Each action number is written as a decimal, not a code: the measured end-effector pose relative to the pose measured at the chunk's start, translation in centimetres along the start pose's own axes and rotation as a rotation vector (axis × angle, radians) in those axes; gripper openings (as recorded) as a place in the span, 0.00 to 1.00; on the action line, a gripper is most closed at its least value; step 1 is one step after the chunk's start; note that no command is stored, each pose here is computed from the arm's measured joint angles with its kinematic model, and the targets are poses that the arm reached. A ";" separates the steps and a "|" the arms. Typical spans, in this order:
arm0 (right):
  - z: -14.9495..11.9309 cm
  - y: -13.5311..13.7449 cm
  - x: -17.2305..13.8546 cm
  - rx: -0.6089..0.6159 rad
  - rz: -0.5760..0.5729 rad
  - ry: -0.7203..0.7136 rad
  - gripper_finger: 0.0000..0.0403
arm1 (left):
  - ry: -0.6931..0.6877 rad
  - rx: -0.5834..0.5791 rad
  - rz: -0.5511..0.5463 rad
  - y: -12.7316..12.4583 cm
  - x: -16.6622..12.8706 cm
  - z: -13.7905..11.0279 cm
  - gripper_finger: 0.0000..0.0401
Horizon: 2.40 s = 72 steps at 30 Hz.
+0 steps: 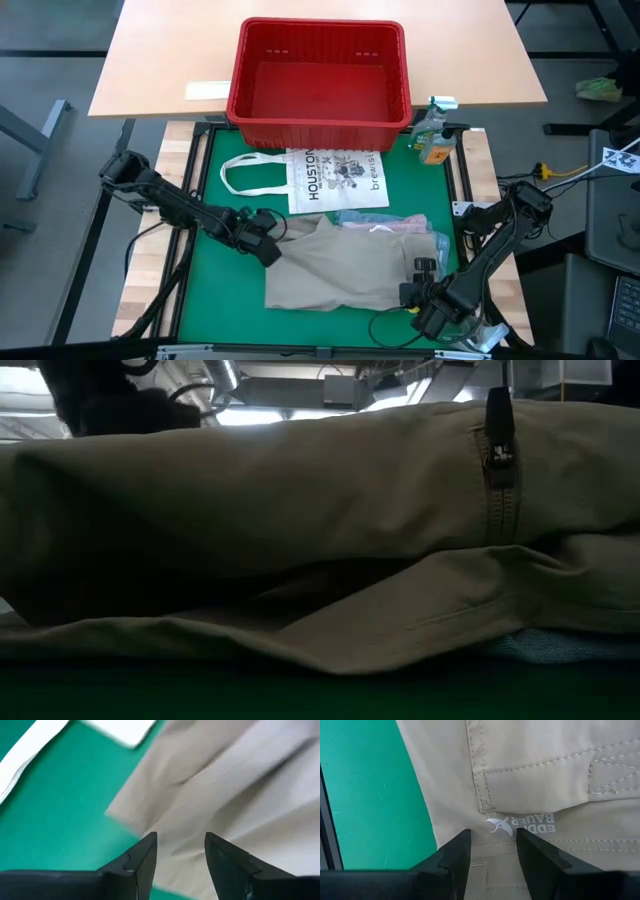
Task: Fold Laundry from Bin
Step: Fold the light brown shorts from the red laundry basket
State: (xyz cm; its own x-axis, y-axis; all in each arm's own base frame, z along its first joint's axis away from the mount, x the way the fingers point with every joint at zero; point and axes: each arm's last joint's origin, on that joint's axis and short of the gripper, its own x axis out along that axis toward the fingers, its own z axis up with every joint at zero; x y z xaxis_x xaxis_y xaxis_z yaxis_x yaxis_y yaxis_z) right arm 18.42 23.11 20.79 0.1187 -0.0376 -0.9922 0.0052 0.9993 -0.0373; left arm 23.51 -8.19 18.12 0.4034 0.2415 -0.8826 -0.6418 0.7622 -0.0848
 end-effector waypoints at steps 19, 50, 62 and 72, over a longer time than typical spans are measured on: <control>0.0 0.0 0.0 -0.001 0.004 0.005 0.40 | -0.119 0.139 0.032 -0.8 2.5 1.3 0.25; 0.5 0.5 -2.0 -0.012 0.051 0.022 0.40 | 0.115 0.010 0.127 2.5 3.4 3.1 0.29; 1.4 0.6 -6.5 -0.022 0.012 -0.036 0.40 | 0.087 0.081 -0.165 -2.5 -1.1 4.9 0.26; 1.2 0.5 -4.6 -0.023 -0.012 -0.055 0.40 | -0.094 0.141 -0.508 -9.1 -3.0 -0.2 0.26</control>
State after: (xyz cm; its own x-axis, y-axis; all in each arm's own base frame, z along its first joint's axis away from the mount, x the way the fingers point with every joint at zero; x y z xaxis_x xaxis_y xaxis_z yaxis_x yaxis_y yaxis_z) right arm 19.08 23.78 25.51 0.1730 -0.0488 -0.9837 -0.0155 0.9985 -0.0523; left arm 28.03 -16.01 21.49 0.7015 -0.1312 -0.7005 -0.2586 0.8690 -0.4218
